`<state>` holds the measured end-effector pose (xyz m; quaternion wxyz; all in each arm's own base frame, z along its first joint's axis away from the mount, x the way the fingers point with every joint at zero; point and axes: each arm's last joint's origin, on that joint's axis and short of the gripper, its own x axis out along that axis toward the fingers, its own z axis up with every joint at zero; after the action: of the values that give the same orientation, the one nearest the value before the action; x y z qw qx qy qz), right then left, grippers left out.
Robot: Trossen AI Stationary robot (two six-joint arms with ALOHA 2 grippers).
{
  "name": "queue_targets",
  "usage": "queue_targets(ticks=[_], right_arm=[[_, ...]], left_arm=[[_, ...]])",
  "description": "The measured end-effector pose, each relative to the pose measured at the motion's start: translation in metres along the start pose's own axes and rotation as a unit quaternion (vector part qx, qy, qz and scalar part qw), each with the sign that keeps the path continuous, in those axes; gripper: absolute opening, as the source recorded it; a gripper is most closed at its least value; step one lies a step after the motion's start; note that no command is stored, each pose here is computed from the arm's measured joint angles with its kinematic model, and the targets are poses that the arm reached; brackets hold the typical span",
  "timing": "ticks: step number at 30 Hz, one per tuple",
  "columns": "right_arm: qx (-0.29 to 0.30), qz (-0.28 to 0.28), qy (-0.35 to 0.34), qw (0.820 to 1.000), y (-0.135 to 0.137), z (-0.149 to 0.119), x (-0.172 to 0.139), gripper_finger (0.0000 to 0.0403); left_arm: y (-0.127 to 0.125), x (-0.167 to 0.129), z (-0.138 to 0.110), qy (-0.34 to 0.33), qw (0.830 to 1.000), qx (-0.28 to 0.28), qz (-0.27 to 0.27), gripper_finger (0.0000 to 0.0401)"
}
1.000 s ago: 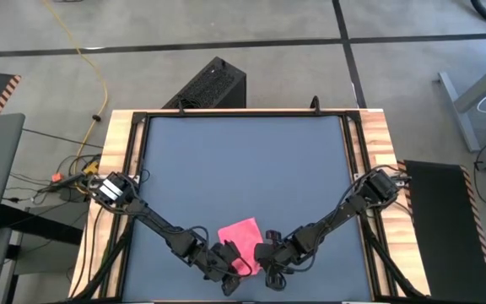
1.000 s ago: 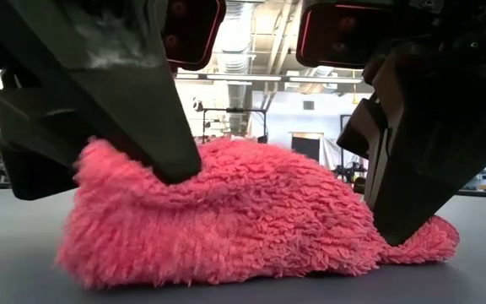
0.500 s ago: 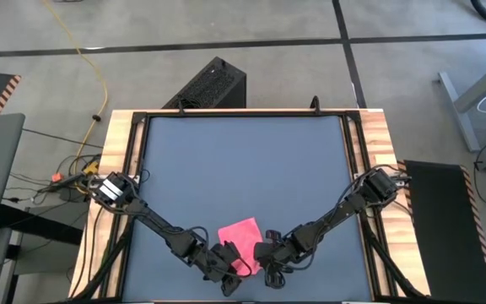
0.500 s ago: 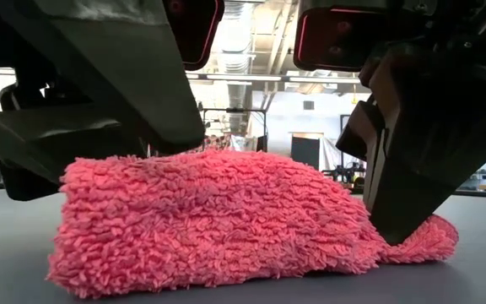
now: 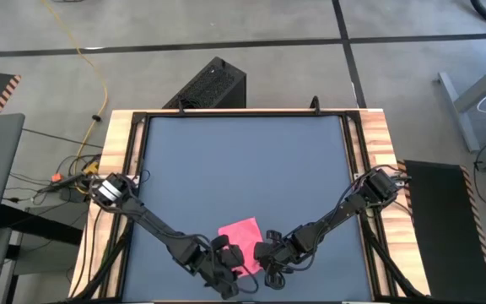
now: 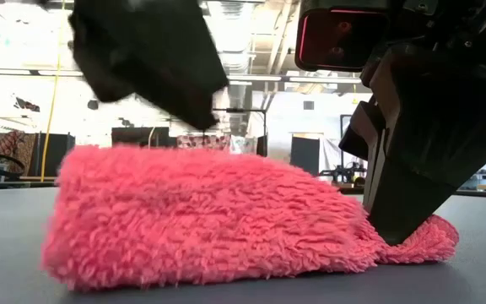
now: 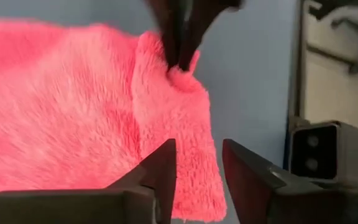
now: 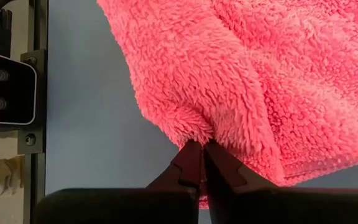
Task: Roll towel
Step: Roll the pink towel
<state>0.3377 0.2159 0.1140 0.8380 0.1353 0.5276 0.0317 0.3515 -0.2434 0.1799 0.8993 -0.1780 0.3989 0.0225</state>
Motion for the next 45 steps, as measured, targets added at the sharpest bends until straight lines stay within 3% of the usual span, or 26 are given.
queue_targets(ticks=[5, 16, 28, 45], right_arm=[[0.0, 0.0, 0.0, 1.0, 0.0, 0.0, 0.0, 0.0031], [-0.003, 0.0, -0.001, 1.0, 0.0, 0.0, 0.0, 0.0032], [0.0, 0.0, -0.001, 1.0, 0.0, 0.0, 0.0, 0.0032], [0.001, -0.001, 0.001, 1.0, 0.0, 0.0, 0.0, 0.0032]], left_arm=[[-0.014, -0.014, 0.011, 0.01, 0.997, 0.074, 0.008, 0.0089], [-0.01, 0.002, 0.008, 0.055, 0.991, 0.119, -0.022, 0.008], [-0.003, 0.017, -0.006, 0.09, 0.987, 0.131, 0.005, 0.008], [-0.002, 0.041, -0.03, 0.122, 0.988, 0.095, 0.029, 0.008]])
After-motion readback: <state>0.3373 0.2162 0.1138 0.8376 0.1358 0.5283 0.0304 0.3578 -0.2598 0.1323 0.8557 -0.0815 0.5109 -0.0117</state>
